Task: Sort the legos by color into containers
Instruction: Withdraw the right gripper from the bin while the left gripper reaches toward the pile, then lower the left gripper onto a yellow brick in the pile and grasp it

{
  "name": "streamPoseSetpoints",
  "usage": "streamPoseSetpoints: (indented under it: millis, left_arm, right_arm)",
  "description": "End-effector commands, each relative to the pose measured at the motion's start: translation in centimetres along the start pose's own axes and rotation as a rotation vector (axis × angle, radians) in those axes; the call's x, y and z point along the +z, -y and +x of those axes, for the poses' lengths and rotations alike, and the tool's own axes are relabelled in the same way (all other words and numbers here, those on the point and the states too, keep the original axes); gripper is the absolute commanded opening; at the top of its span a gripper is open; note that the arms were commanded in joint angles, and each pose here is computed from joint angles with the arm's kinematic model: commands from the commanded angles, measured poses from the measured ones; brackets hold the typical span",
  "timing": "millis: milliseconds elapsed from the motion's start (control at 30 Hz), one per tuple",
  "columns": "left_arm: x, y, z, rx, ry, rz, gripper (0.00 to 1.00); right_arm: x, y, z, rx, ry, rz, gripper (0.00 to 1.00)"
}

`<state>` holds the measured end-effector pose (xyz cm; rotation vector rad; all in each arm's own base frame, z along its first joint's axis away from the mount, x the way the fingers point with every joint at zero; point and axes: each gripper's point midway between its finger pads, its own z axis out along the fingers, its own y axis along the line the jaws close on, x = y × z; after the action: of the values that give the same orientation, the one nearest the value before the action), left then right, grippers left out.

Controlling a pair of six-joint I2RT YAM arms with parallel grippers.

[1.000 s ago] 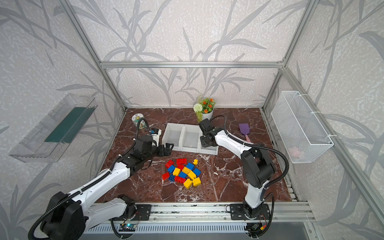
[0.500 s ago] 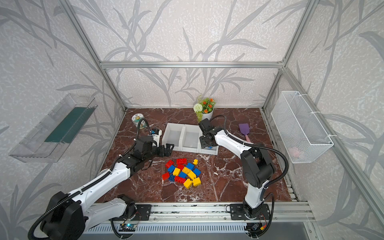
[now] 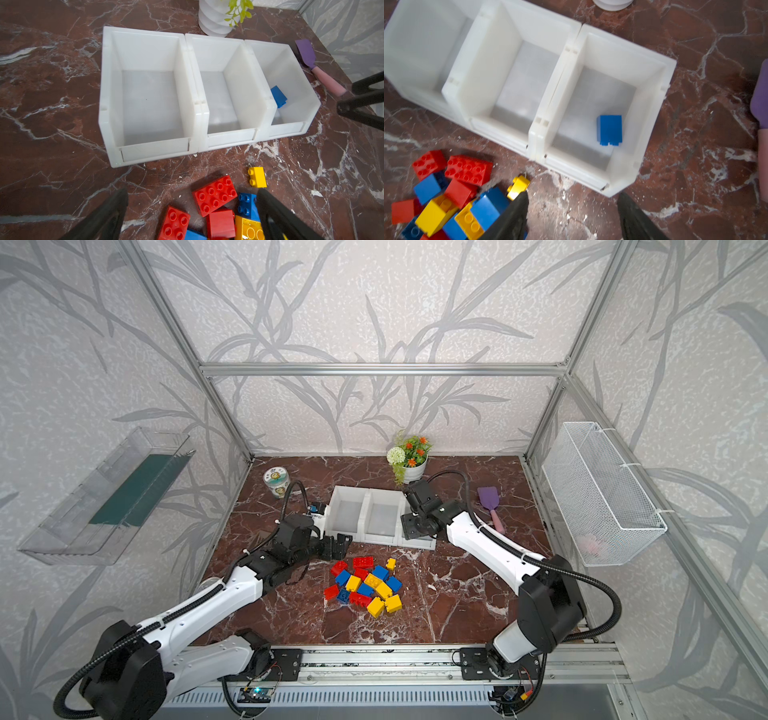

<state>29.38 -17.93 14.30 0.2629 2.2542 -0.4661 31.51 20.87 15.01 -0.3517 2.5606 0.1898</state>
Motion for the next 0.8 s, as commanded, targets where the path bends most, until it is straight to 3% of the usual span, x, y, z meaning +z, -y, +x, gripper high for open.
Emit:
streamPoseSetpoints:
  millis: [0, 367, 767]
  left_arm:
    - [0.1, 1.8, 1.7, 0.082, -0.055, 0.024, 0.95]
    - [0.5, 10.6, 9.4, 0.39, -0.288, 0.182, 0.9]
    - [2.6, 13.2, 12.2, 0.445, -0.425, 0.234, 0.7]
  right_arm:
    - [-0.7, 1.0, 4.4, 0.032, -0.073, 0.042, 0.69]
    - [-4.6, 5.5, 11.8, 0.223, -0.006, 0.089, 0.7]
    - [-4.8, 6.0, 14.1, 0.301, -0.004, 0.068, 0.7]
